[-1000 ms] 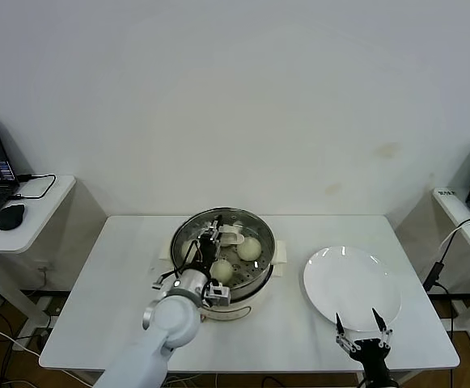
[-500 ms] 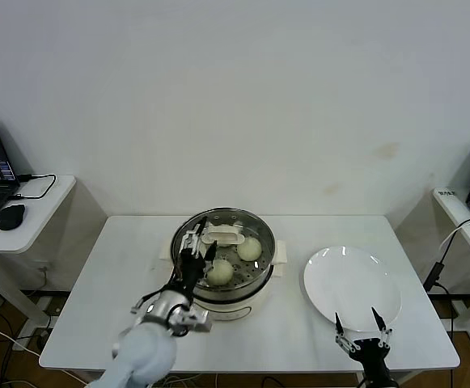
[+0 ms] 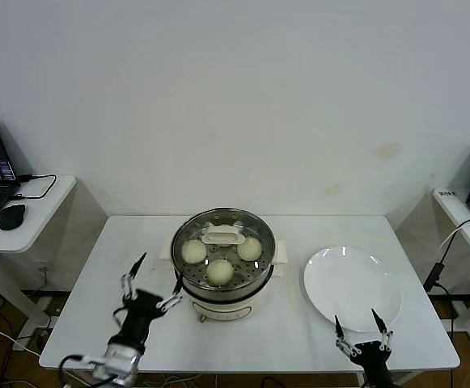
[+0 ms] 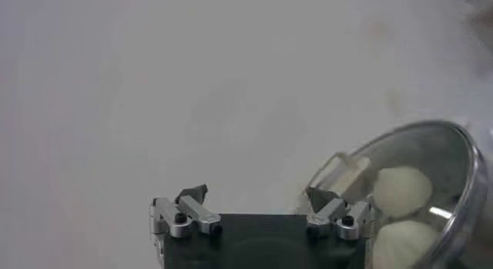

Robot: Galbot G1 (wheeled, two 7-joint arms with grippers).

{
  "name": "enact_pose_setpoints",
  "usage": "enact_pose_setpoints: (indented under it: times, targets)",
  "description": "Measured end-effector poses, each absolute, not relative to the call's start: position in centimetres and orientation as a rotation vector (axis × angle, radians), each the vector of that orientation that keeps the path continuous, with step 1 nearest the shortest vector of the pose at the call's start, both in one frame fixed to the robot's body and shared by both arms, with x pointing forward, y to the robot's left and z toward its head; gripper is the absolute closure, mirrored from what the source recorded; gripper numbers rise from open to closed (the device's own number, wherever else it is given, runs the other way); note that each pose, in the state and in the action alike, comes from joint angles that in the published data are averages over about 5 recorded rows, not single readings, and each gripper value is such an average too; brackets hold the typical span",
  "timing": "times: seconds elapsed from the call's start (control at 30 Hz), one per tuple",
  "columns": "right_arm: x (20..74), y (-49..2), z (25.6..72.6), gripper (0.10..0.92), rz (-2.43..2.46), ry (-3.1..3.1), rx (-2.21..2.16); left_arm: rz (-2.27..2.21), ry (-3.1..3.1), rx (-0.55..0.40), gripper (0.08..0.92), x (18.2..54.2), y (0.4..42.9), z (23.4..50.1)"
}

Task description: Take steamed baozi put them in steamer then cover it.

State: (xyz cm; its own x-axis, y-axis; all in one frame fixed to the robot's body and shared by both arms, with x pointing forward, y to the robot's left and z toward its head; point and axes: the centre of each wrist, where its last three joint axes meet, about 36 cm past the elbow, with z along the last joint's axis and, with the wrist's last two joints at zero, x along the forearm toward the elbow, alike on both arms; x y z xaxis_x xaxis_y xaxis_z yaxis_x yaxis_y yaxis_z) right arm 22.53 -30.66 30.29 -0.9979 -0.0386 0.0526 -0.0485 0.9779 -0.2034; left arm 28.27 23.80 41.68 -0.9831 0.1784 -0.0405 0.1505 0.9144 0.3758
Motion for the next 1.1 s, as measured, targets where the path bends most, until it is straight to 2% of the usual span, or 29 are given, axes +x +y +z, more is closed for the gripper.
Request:
enact_pose_setpoints:
  times: [0.2, 0.5, 0.87, 1.1]
  targets:
    - [22.0, -30.5, 30.6, 0.199, 0.305, -3.067, 0.112, 0.295, 3.128, 0.170, 0.177, 25.3, 25.4, 40.0]
    - [21.2, -28.8, 30.8, 0.199, 0.257, -3.058, 0.147, 0.129, 3.187, 0.052, 0.177, 23.0, 27.9, 37.9]
    - [20.8, -26.6, 31.7, 0.199, 0.147, -3.041, 0.137, 0.074, 3.212, -0.032, 0.177, 22.2, 29.4, 36.1]
    - [20.8, -26.0, 32.5, 0.200, 0.128, -3.021, 0.122, 0.068, 3.226, -0.047, 0.177, 21.8, 29.8, 35.2]
